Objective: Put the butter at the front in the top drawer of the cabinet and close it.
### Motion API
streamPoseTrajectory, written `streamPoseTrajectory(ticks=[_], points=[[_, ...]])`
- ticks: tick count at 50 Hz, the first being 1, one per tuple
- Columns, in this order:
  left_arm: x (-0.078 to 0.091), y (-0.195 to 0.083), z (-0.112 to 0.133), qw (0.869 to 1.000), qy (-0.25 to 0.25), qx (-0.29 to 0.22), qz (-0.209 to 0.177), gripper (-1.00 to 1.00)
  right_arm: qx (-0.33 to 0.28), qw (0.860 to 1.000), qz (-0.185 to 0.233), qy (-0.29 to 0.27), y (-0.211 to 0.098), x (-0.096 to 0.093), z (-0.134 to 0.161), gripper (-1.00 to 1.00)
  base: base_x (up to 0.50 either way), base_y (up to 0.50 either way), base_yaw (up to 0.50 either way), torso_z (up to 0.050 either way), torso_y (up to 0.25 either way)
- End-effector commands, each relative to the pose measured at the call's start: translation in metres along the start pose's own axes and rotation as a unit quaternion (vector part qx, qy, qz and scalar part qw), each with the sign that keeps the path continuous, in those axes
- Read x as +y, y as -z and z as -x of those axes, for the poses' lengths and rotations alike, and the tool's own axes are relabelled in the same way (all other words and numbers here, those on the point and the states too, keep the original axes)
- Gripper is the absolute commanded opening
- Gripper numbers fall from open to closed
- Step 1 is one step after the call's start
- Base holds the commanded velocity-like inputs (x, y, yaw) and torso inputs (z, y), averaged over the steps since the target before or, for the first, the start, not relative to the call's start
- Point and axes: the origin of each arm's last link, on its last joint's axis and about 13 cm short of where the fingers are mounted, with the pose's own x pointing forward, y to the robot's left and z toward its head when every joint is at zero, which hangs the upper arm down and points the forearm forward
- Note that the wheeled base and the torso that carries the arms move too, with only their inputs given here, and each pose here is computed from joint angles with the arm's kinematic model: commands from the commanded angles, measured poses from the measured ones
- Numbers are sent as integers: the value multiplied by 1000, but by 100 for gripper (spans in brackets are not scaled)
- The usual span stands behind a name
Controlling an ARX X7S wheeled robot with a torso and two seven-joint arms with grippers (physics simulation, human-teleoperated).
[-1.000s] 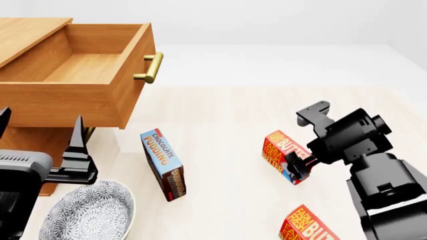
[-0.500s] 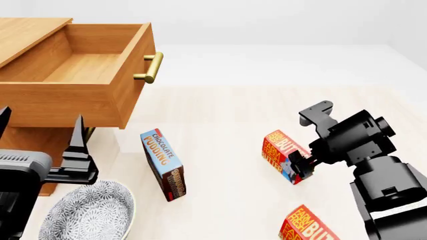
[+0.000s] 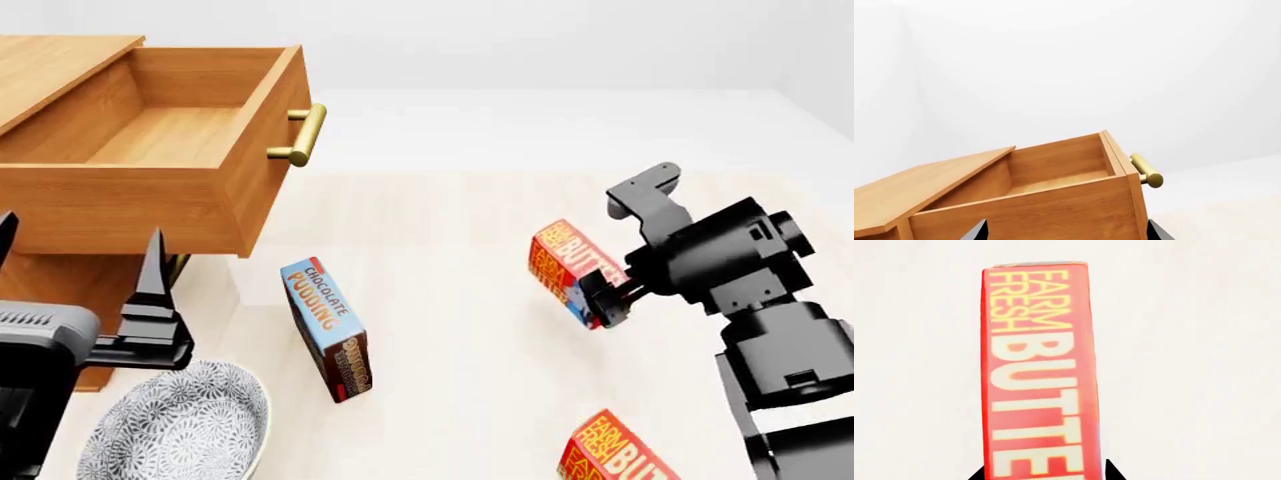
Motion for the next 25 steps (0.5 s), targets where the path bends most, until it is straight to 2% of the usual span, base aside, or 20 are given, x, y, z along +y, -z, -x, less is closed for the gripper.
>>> streamPoseTrajectory(ticks=[1, 10, 14, 18, 25], points=[[1, 0, -2, 1000, 2, -3, -4, 100, -81, 994, 46, 58, -36, -6, 48, -100, 0, 0, 0, 0, 0], [5, -16, -11, 999, 12, -21, -38, 100, -115, 986, 87, 89, -54, 0, 80, -100, 0, 0, 0, 0, 2], [10, -35, -18, 996, 16, -39, -77, 100, -131, 981, 101, 99, -59, 2, 91, -100, 0, 0, 0, 0, 0], [13, -54, -28, 991, 41, -50, -121, 100, -146, 975, 120, 116, -60, 4, 97, -100, 0, 0, 0, 0, 3], [10, -71, -53, 972, 90, -75, -206, 100, -197, 944, 186, 190, -60, 7, 102, -100, 0, 0, 0, 0, 1]])
